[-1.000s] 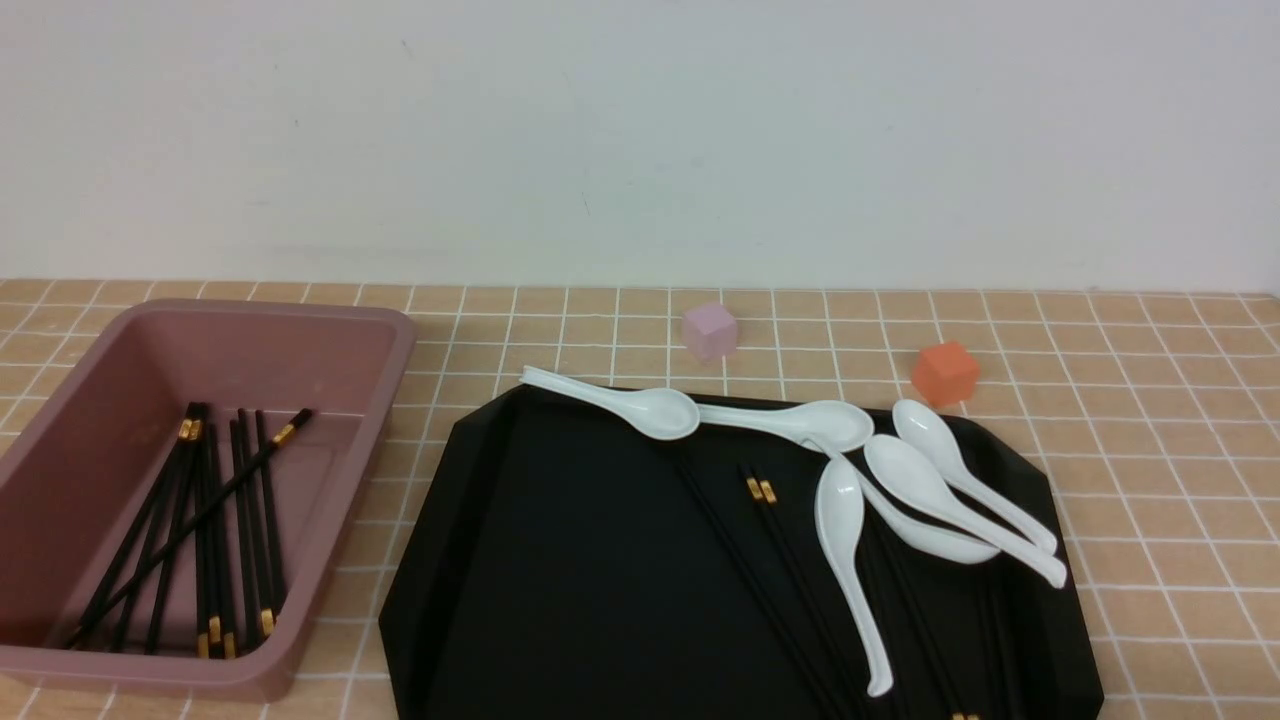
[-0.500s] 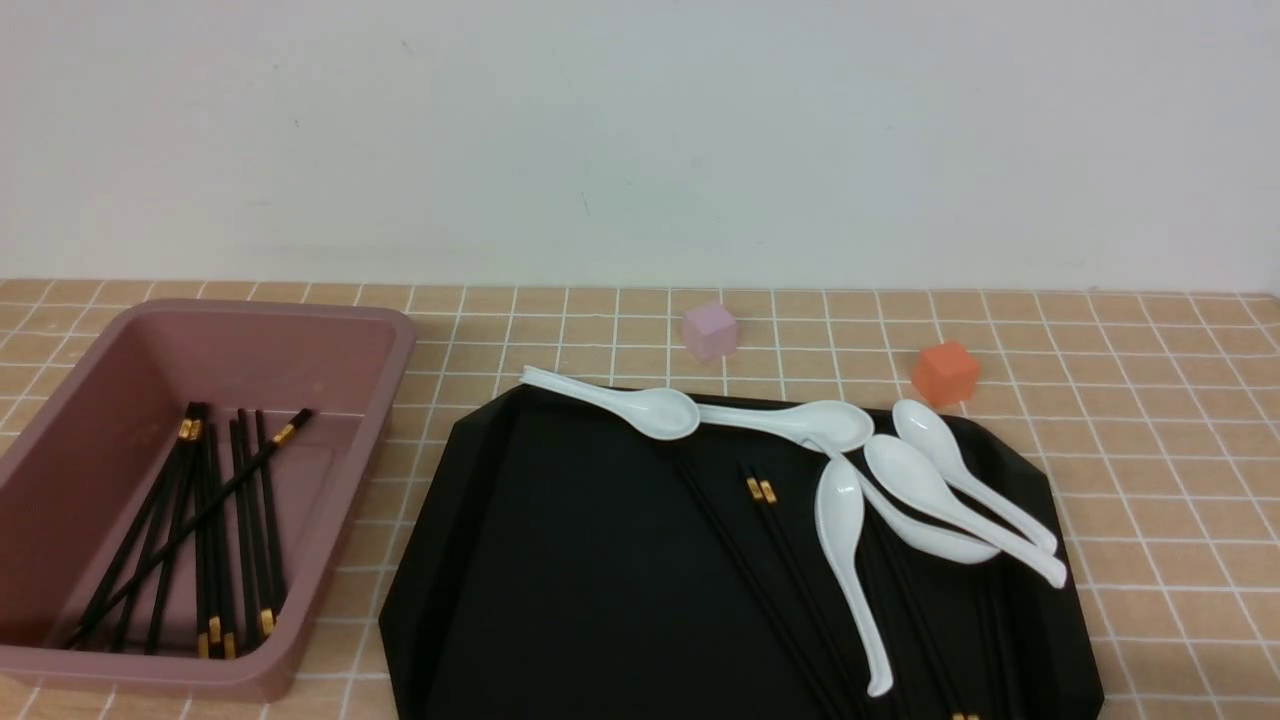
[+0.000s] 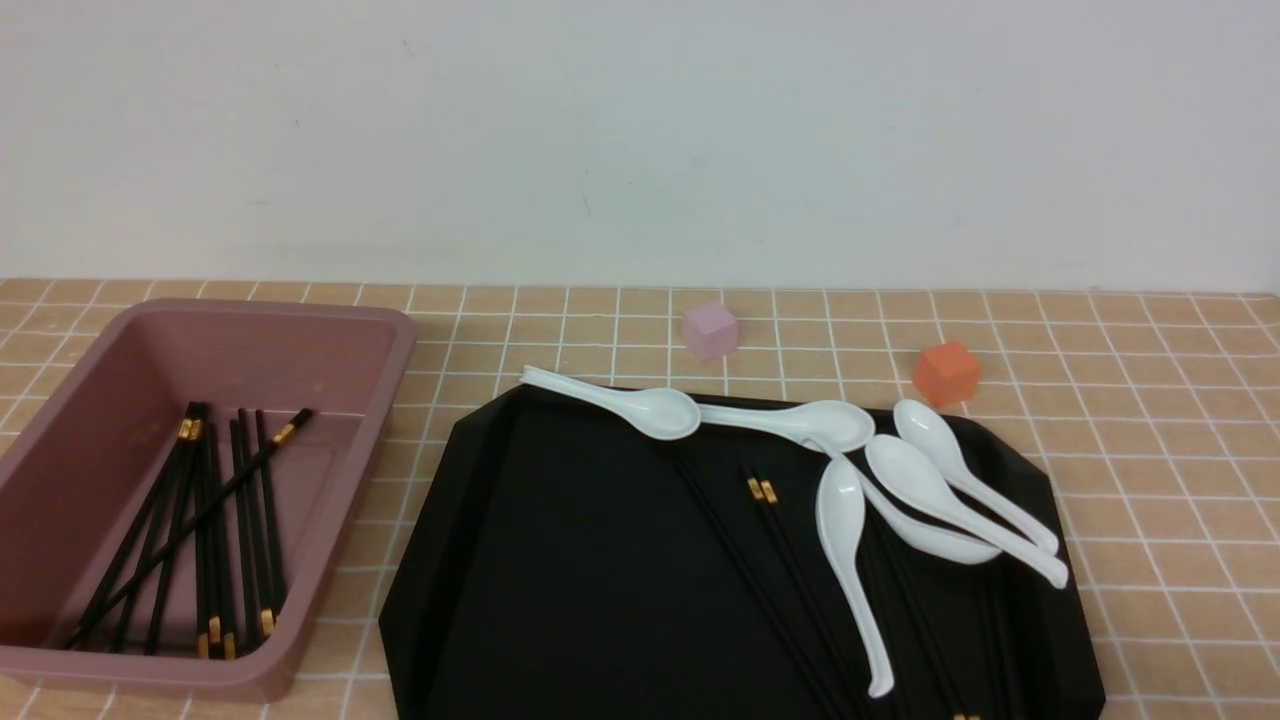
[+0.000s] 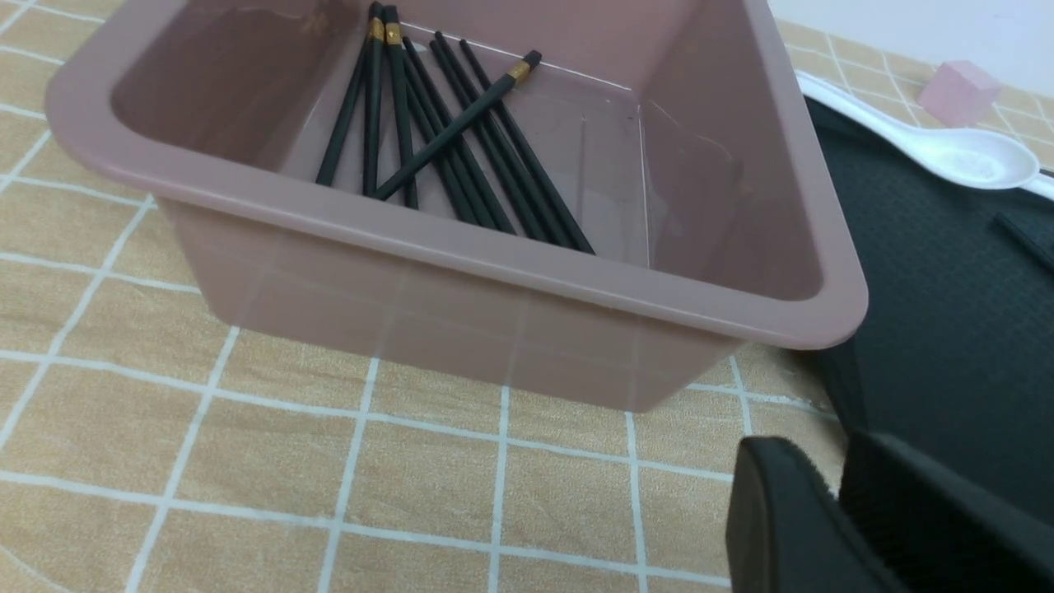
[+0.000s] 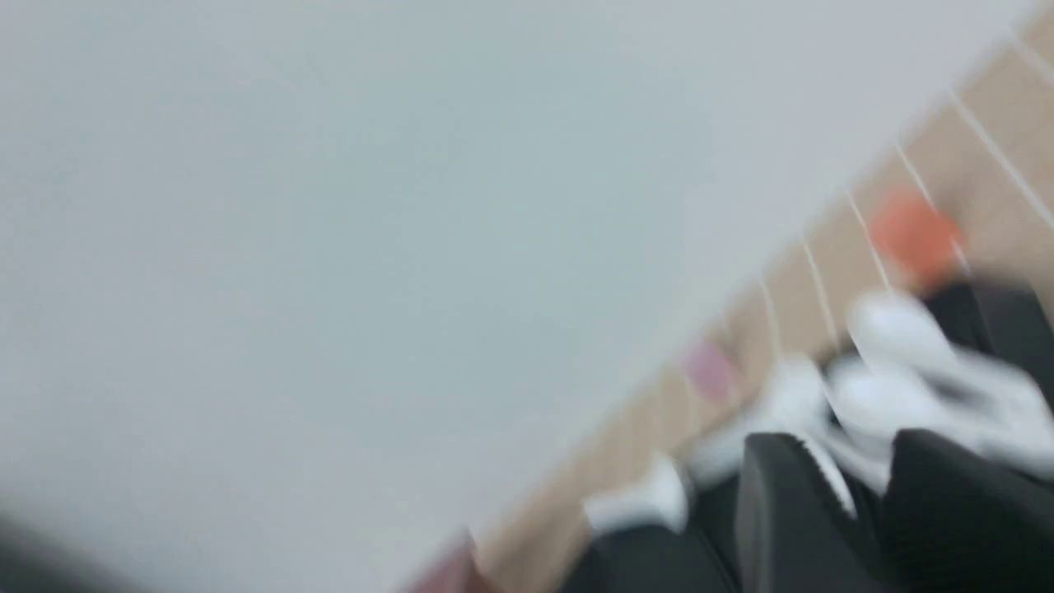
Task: On brown tablecloth take chopsticks from black tray and put them in box.
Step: 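Move the gripper over the chopsticks on the black tray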
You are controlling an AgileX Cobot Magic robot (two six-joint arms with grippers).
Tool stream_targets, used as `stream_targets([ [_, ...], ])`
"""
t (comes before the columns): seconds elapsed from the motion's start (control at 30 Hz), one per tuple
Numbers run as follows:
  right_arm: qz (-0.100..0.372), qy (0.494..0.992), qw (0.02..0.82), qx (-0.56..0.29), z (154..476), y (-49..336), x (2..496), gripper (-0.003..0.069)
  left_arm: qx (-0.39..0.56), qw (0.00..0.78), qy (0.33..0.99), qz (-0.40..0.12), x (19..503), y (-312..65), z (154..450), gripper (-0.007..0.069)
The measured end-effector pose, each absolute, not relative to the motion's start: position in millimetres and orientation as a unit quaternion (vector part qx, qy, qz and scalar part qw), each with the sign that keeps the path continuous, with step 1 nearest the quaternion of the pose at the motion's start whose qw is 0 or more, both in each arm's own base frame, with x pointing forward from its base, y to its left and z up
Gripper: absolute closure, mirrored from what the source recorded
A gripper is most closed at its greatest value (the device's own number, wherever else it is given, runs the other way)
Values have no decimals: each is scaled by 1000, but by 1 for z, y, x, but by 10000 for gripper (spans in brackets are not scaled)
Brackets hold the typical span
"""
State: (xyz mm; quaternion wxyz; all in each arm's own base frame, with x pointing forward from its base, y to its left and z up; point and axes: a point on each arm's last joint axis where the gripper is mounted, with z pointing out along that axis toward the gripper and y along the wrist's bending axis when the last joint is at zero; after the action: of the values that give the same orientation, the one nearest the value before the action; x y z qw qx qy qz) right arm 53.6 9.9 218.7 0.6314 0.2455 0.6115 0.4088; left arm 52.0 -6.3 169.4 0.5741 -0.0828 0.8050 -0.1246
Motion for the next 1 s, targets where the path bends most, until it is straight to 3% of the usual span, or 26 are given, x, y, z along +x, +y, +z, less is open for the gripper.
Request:
stream_targets([
  [0.1,366,589,697,182,260,8,48,596,-83,574,805,-125,52,-6,169,494],
  [0.17,326,604,713,141,281,10,50,650,-83,574,805,-125,52,-6,169,494],
  [0.2,291,630,714,98,302,13,53,665,-83,574,805,-125,52,-6,169,494],
  [0.33,215,763,609,-10,321,30,80,657,-83,574,805,-125,52,-6,169,491],
  [0.43,186,879,435,-60,310,44,113,641,-83,574,805,-125,52,-6,169,490],
  [0.53,176,925,329,-76,300,53,143,620,-83,574,805,-125,52,-6,169,482],
  [0.8,198,947,194,-160,273,114,229,483,-83,574,805,-125,52,-6,169,477],
  [1.0,148,955,138,-215,248,175,294,385,-83,574,805,-125,52,-6,169,474],
])
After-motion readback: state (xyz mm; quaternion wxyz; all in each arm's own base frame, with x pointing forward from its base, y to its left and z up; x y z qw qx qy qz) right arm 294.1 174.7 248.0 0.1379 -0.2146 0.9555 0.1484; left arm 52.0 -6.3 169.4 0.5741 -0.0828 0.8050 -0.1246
